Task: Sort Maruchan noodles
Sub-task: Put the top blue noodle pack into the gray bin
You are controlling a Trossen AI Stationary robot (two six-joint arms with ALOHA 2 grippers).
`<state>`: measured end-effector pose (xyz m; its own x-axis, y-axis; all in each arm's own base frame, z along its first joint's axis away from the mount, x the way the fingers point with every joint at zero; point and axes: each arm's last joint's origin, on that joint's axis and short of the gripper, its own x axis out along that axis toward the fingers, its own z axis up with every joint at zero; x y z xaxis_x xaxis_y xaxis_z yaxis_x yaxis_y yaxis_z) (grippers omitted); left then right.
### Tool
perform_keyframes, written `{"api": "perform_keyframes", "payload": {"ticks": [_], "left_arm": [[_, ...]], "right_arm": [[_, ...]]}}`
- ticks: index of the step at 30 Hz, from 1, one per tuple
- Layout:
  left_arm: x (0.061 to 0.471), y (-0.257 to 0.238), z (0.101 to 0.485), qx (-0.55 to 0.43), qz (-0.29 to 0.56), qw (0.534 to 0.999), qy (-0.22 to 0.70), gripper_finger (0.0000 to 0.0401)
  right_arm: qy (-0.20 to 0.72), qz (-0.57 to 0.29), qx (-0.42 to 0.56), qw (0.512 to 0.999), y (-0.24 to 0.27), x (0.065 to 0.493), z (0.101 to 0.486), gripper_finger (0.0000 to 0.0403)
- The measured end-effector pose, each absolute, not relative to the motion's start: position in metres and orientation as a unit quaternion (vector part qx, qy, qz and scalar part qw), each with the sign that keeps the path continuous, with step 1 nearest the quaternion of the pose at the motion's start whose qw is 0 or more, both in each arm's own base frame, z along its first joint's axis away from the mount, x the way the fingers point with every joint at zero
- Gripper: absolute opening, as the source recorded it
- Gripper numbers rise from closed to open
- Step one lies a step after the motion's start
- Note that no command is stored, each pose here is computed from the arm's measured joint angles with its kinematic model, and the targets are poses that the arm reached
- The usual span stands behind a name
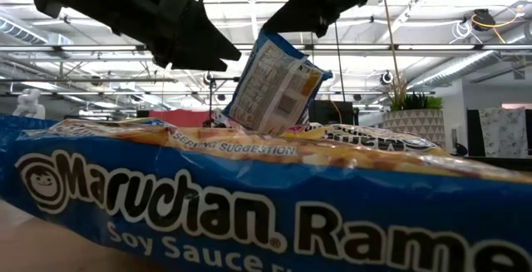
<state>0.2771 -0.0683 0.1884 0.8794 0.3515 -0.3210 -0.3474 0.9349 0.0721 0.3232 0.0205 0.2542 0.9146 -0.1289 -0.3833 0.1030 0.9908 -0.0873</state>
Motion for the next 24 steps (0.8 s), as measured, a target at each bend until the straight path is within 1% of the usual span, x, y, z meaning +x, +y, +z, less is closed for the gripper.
{"api": "perform_keyframes", "payload": {"ticks": [4,10,13,18,24], "left_arm": [[0.276,-0.067,0.187,0.052,0.195,0.963,0.177,0.0317],[0.277,-0.068,0.188,0.102,0.167,0.963,0.184,0.0317],[0.278,-0.066,0.188,0.103,0.14,0.967,0.189,0.0317],[0.28,-0.06,0.188,0.101,0.141,0.966,0.191,0.0317],[0.282,-0.059,0.187,0.085,0.06,0.975,0.197,0.0317]], "right_arm": [[0.198,-0.034,-0.015,0.979,0.022,0.323,0.254,0.0],[0.199,-0.012,0.003,0.98,0.024,0.323,0.254,0.0],[0.197,-0.007,0.002,0.98,0.027,0.323,0.254,0.0],[0.184,0.033,0.0,0.982,0.032,0.324,0.257,0.0],[0.162,0.056,-0.007,0.985,0.037,0.325,0.261,0.0]]}}
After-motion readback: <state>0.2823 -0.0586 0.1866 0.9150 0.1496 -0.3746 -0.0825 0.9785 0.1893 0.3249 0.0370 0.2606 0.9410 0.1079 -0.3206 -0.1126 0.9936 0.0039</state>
